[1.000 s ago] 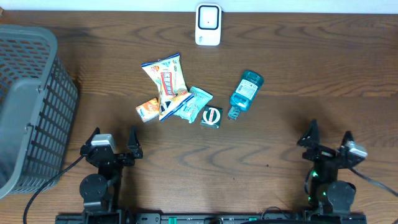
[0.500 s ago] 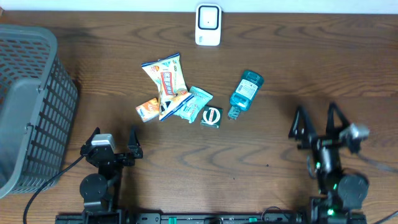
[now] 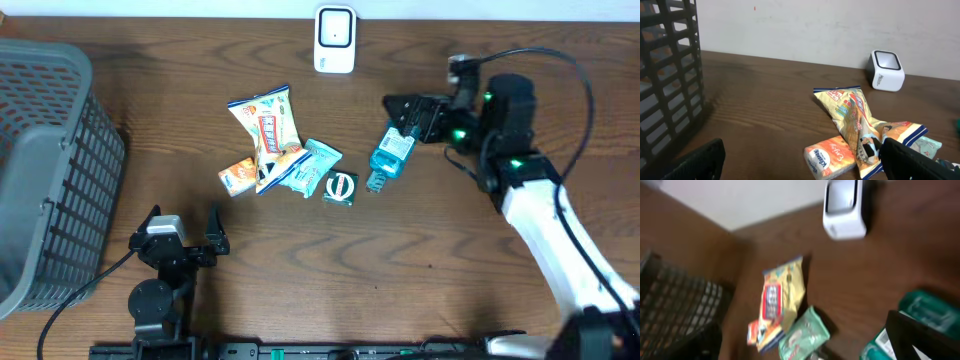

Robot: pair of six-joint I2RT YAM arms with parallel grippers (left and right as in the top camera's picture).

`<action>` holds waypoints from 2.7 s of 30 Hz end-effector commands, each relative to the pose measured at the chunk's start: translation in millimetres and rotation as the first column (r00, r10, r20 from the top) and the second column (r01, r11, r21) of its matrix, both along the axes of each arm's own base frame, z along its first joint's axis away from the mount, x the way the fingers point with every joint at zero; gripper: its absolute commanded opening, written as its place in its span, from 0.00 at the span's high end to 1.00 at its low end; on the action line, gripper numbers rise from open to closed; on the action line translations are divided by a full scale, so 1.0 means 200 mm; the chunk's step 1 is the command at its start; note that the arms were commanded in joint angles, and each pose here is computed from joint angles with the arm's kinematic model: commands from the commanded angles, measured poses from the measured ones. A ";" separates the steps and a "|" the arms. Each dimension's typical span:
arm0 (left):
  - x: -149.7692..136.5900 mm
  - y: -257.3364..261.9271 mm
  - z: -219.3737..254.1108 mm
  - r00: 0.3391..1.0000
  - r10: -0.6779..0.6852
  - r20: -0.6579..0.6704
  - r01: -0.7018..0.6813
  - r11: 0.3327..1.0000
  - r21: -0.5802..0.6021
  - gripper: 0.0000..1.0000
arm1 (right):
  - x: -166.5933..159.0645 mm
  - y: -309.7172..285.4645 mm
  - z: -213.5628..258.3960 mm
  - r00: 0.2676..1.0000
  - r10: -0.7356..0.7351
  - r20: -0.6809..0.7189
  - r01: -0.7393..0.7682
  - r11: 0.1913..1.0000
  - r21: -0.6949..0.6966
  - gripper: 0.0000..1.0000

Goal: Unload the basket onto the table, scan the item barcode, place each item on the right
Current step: 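Reach the right gripper forward to the teal mouthwash bottle, then close the right gripper around the teal bottle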

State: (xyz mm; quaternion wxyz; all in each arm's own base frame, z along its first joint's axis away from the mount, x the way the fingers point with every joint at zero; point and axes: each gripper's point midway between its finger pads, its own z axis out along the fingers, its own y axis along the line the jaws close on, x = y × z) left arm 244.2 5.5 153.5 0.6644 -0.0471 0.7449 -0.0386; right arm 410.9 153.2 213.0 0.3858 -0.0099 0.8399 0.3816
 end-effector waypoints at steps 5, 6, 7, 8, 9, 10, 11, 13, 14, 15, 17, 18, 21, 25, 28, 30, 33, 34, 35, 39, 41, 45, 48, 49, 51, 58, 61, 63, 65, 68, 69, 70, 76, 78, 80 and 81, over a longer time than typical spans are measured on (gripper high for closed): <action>0.00 0.00 -0.08 0.999 -0.006 -0.038 0.006 1.000 0.010 0.02 | -0.03 0.06 -0.50 0.931 0.015 -0.365 -0.003 0.999 0.034 0.10; 0.00 0.00 -0.08 0.999 -0.006 -0.038 0.006 1.000 0.010 0.02 | -0.05 0.04 -0.60 0.898 -0.024 -0.440 0.035 0.999 0.017 0.13; 0.00 0.00 -0.08 0.999 -0.006 -0.038 0.006 1.000 0.010 0.02 | -0.06 0.03 -0.66 0.876 -0.047 -0.481 0.055 0.998 0.001 0.17; 0.00 0.00 -0.08 0.999 -0.006 -0.038 0.006 1.000 0.010 0.02 | -0.07 0.02 -0.72 0.854 -0.068 -0.517 0.071 0.997 -0.013 0.19; 0.00 0.00 -0.08 0.999 -0.006 -0.038 0.006 1.000 0.010 0.02 | -0.09 0.00 -0.79 0.827 -0.086 -0.556 0.086 0.996 -0.027 0.20; 0.00 0.00 -0.08 0.999 -0.006 -0.038 0.006 1.000 0.010 0.02 | -0.10 0.00 -0.84 0.809 -0.092 -0.581 0.091 0.995 -0.031 0.20; 0.00 0.00 -0.08 0.999 -0.006 -0.038 0.006 1.000 0.010 0.02 | -0.10 0.00 -0.87 0.797 -0.096 -0.597 0.093 0.995 -0.035 0.20; 0.00 0.00 -0.08 0.999 -0.006 -0.038 0.006 1.000 0.010 0.02 | -0.10 -0.02 -0.92 0.784 -0.129 -0.607 0.109 0.992 -0.071 0.20; 0.00 0.00 -0.08 0.999 -0.006 -0.038 0.006 1.000 0.010 0.02 | -0.11 -0.05 -0.95 0.776 -0.161 -0.610 0.123 0.987 -0.103 0.20; 0.00 0.00 -0.08 0.999 -0.006 -0.038 0.006 1.000 0.010 0.02 | -0.11 -0.07 -0.96 0.766 -0.184 -0.616 0.133 0.983 -0.128 0.20; 0.00 0.00 -0.08 0.999 -0.006 -0.038 0.006 1.000 0.010 0.02 | -0.14 -0.08 -0.98 0.750 -0.200 -0.631 0.136 0.979 -0.149 0.19; 0.00 0.00 -0.08 0.999 -0.006 -0.038 0.006 1.000 0.010 0.02 | -0.15 -0.08 -0.99 0.744 -0.200 -0.638 0.132 0.979 -0.153 0.19; 0.00 0.00 -0.08 0.999 -0.006 -0.038 0.006 1.000 0.010 0.02 | -0.15 -0.08 -1.02 0.730 -0.280 -0.623 0.171 0.958 -0.230 0.12; 0.00 0.00 -0.08 0.999 -0.006 -0.038 0.006 1.000 0.010 0.02 | -0.15 -0.05 -1.05 0.693 -0.367 -0.621 0.239 0.929 -0.283 0.08; 0.00 0.00 -0.08 0.999 -0.006 -0.038 0.006 1.000 0.010 0.02 | -0.18 -0.03 -1.12 0.672 -0.410 -0.617 0.250 0.909 -0.332 0.11; 0.00 0.00 -0.08 0.999 -0.006 -0.038 0.006 1.000 0.010 0.02 | -0.20 -0.03 -1.18 0.649 -0.430 -0.628 0.249 0.899 -0.359 0.20; 0.00 0.00 -0.08 0.999 -0.006 -0.038 0.006 1.000 0.010 0.02 | -0.22 -0.04 -1.28 0.623 -0.439 -0.648 0.236 0.895 -0.379 0.47; 0.00 0.00 -0.08 0.999 -0.006 -0.038 0.006 1.000 0.010 0.02 | -0.22 -0.07 -1.33 0.608 -0.460 -0.647 0.244 0.884 -0.398 0.55; 0.00 0.00 -0.08 0.999 -0.006 -0.038 0.006 1.000 0.010 0.02 | -0.21 -0.10 -1.34 0.604 -0.475 -0.640 0.252 0.876 -0.412 0.56; 0.00 0.00 -0.08 0.999 -0.006 -0.038 0.006 1.000 0.010 0.02 | -0.14 -0.18 -1.33 0.695 -0.463 -0.550 0.211 0.863 -0.460 0.67; 0.00 0.00 -0.08 0.999 -0.006 -0.038 0.006 1.000 0.010 0.02 | -0.09 -0.17 -1.27 0.764 -0.406 -0.501 0.155 0.870 -0.469 0.70; 0.00 0.00 -0.08 0.999 -0.006 -0.038 0.006 1.000 0.010 0.02 | -0.02 -0.15 -1.06 0.893 -0.263 -0.366 0.046 0.861 -0.506 0.69; 0.00 0.00 -0.08 0.999 -0.006 -0.038 0.006 1.000 0.010 0.02 | -0.01 -0.11 -0.92 0.962 -0.109 -0.252 -0.056 0.821 -0.568 0.64; 0.00 0.00 -0.08 0.999 -0.006 -0.038 0.006 1.000 0.010 0.02 | -0.04 -0.10 -0.92 0.968 -0.055 -0.244 -0.110 0.782 -0.613 0.64; 0.00 0.00 -0.08 0.999 -0.006 -0.038 0.006 1.000 0.010 0.02 | -0.10 -0.11 -0.97 0.957 -0.064 -0.282 -0.145 0.739 -0.658 0.65; 0.00 0.00 -0.08 0.999 -0.006 -0.038 0.006 1.000 0.010 0.02 | -0.14 -0.04 -0.99 0.962 -0.047 -0.270 -0.168 0.676 -0.717 0.52; 0.00 0.00 -0.08 0.999 -0.006 -0.038 0.006 1.000 0.010 0.02 | -0.13 -0.02 -0.98 0.964 -0.056 -0.258 -0.150 0.688 -0.710 0.33; 0.00 0.00 -0.08 0.999 -0.006 -0.038 0.006 1.000 0.010 0.02 | -0.11 -0.02 -0.96 0.965 -0.066 -0.253 -0.137 0.697 -0.704 0.26; 0.00 0.00 -0.08 0.999 -0.006 -0.038 0.006 1.000 0.010 0.02 | -0.09 -0.02 -0.91 0.965 -0.075 -0.250 -0.127 0.701 -0.701 0.21; 0.00 0.00 -0.08 0.999 -0.006 -0.038 0.006 1.000 0.010 0.02 | -0.05 -0.01 -0.80 0.968 -0.077 -0.240 -0.118 0.705 -0.700 0.01; 0.00 0.00 -0.08 0.999 -0.006 -0.038 0.006 1.000 0.010 0.02 | -0.03 0.00 -0.71 0.968 -0.084 -0.238 -0.109 0.712 -0.694 0.01; 0.00 0.00 -0.08 0.999 -0.006 -0.038 0.006 1.000 0.010 0.02 | -0.02 0.01 -0.66 0.966 -0.093 -0.240 -0.101 0.719 -0.688 0.01; 0.00 0.00 -0.08 0.999 -0.006 -0.038 0.006 1.000 0.010 0.02 | 0.05 0.03 -0.30 0.973 -0.099 -0.208 -0.070 0.733 -0.676 0.01; 0.00 0.00 -0.08 0.999 -0.006 -0.038 0.006 1.000 0.010 0.02 | 0.05 0.01 -0.30 0.967 -0.117 -0.225 -0.062 0.752 -0.656 0.01; 0.00 0.00 -0.08 0.999 -0.006 -0.038 0.006 1.000 0.010 0.02 | 0.03 -0.06 -0.35 0.930 -0.215 -0.298 -0.014 0.790 -0.613 0.01; 0.00 0.00 -0.08 0.999 -0.006 -0.038 0.006 1.000 0.010 0.02 | 0.01 -0.10 -0.38 0.903 -0.264 -0.338 0.014 0.805 -0.593 0.01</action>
